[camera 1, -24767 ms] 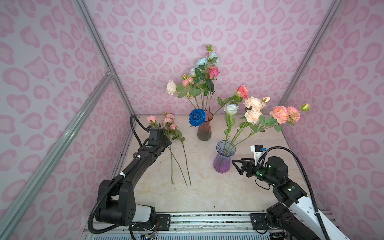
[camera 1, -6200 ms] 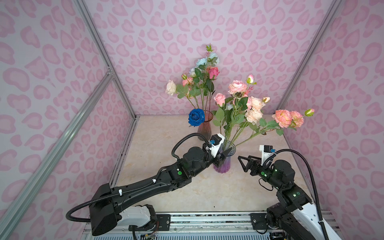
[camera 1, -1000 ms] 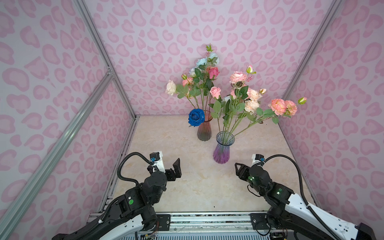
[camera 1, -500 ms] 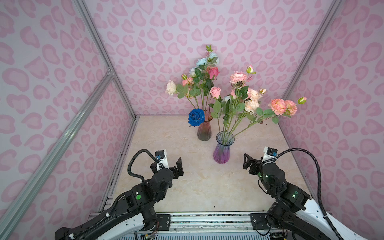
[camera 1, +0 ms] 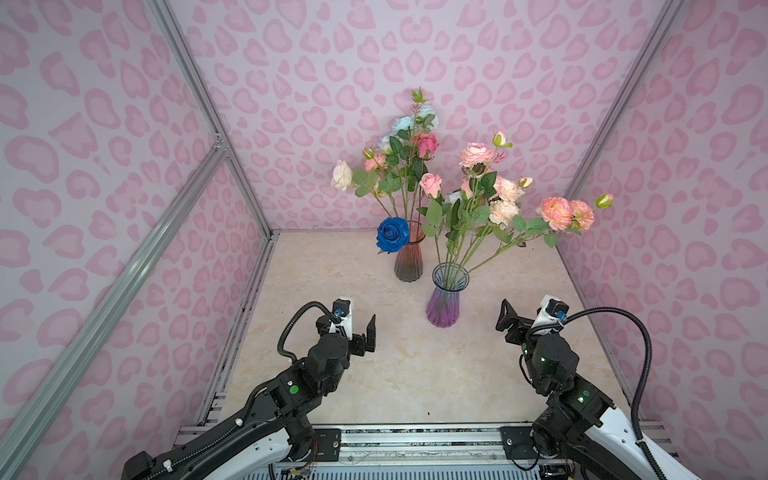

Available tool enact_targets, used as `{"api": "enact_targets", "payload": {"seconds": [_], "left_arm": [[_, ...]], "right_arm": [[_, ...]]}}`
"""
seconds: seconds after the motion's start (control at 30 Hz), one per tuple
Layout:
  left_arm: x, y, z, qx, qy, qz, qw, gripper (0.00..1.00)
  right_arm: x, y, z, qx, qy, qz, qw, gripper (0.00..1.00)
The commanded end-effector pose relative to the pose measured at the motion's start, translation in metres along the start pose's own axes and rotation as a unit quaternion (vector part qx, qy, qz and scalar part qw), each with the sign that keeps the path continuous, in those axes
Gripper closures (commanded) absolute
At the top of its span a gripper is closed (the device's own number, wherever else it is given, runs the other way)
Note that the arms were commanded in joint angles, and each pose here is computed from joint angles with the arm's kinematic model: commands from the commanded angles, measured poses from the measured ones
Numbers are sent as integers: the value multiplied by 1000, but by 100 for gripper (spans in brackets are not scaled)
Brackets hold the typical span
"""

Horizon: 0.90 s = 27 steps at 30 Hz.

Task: Arrange the flowers into the vase

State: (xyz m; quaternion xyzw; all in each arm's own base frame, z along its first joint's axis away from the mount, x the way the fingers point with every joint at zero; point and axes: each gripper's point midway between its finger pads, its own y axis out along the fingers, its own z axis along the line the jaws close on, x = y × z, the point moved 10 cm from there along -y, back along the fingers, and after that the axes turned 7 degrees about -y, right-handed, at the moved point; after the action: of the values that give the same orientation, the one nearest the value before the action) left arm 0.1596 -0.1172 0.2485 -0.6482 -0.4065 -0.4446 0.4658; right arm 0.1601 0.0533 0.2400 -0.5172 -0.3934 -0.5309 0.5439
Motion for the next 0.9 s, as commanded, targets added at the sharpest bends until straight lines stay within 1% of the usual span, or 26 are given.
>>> {"api": "enact_targets", "payload": {"seconds": [0.0, 0.13, 0.2, 0.23, 0.3, 0.4, 0.43, 0.53, 0.67, 0.77, 0.8, 0.87], "left_arm": [[22, -1, -1, -35, -28, -40, 998, 2], [28, 2, 11, -10, -7, -66, 998, 2], [23, 10, 19, 3, 6, -69, 998, 2], [22, 15, 24, 12, 3, -79, 997, 2], [11, 27, 39, 43, 4, -81, 996, 2], [2, 44, 68, 92, -13, -83, 992, 2], [2, 46, 76, 110, -19, -84, 990, 2], [3, 48, 93, 140, -11, -98, 985, 2], [-2, 57, 115, 178, -21, -100, 979, 2], [-11, 69, 126, 208, 7, -89, 974, 2], [-17, 74, 130, 209, 5, -84, 974, 2], [-25, 79, 137, 202, -21, -85, 975, 2]], "right_arm": [[0, 4, -5, 5, -5, -16, 1000, 2], [-2, 14, -11, 0, -6, -16, 1000, 2], [-3, 21, -14, -9, -7, -18, 1000, 2], [-3, 25, -16, -21, -1, -26, 999, 2], [-6, 33, -22, -44, 27, -49, 997, 2], [0, 47, -27, -50, 33, -73, 996, 2], [2, 52, -28, -57, 26, -68, 996, 2], [4, 63, -29, -72, -5, -60, 996, 2], [-2, 74, -32, -77, -23, -53, 995, 2], [-7, 79, -34, -81, -33, -46, 995, 2], [-8, 80, -35, -81, -35, -42, 995, 2], [-9, 81, -39, -88, -37, -38, 995, 2]]}}
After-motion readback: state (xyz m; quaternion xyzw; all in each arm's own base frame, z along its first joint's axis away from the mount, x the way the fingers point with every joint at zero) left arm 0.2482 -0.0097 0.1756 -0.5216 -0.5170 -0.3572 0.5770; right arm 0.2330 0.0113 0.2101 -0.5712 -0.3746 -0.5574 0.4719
